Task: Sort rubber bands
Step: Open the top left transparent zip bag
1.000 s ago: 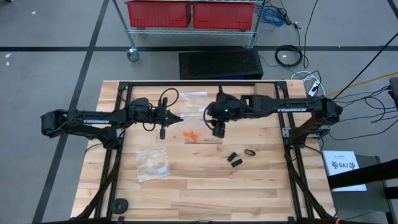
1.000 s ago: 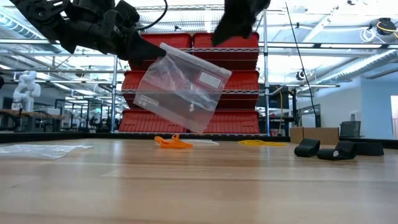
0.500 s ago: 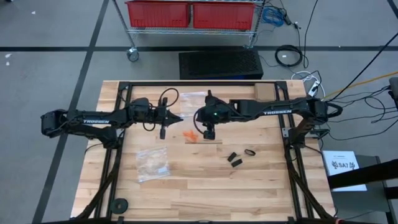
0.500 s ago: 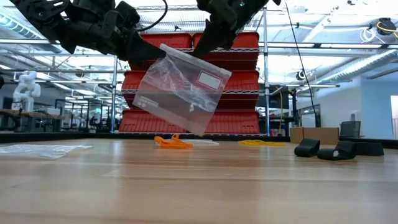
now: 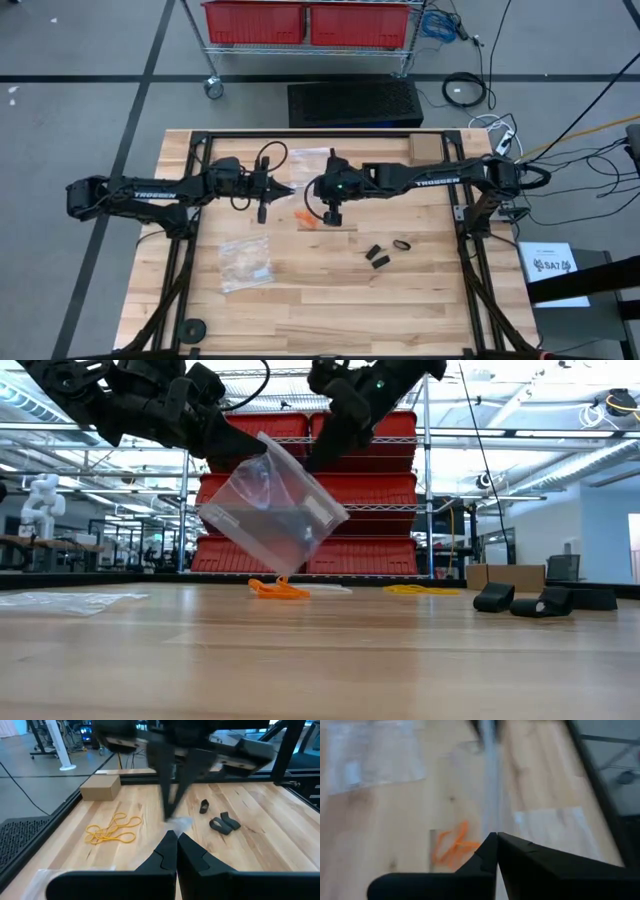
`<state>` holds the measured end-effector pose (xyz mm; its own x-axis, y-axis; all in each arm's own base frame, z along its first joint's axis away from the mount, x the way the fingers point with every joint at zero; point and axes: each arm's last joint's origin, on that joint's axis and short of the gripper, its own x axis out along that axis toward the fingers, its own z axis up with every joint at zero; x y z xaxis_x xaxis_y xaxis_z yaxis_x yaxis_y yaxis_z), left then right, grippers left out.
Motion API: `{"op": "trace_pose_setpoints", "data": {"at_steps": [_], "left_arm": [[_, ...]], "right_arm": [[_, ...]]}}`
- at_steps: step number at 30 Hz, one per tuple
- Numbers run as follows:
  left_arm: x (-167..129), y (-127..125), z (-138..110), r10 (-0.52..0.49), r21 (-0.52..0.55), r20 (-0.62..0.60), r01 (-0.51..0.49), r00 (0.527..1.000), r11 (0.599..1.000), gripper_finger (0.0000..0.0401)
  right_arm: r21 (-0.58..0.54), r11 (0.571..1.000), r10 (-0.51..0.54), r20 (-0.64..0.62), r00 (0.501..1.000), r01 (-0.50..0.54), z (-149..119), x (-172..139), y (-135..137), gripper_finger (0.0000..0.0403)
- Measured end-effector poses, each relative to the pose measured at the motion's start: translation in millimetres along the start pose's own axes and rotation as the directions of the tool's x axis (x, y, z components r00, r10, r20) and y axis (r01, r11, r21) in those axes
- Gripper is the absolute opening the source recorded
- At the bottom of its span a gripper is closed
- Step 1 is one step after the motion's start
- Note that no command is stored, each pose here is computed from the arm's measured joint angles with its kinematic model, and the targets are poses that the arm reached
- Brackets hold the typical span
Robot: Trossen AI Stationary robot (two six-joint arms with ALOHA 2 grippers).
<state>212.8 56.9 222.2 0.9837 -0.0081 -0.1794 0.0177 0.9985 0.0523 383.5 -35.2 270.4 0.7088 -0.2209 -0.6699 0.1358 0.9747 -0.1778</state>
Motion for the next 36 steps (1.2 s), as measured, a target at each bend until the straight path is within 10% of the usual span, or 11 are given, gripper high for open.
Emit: {"op": "trace_pose_setpoints", "data": {"at_steps": [36], "left_arm": [[1, -2, -2, 0.017, -0.029, -0.025, -0.018, 1.000, 0.999, 0.0000]], "right_arm": [[-0.041, 0.999, -0.024, 0.051, 0.998, 0.027, 8, -16, 8, 0.0000]]}}
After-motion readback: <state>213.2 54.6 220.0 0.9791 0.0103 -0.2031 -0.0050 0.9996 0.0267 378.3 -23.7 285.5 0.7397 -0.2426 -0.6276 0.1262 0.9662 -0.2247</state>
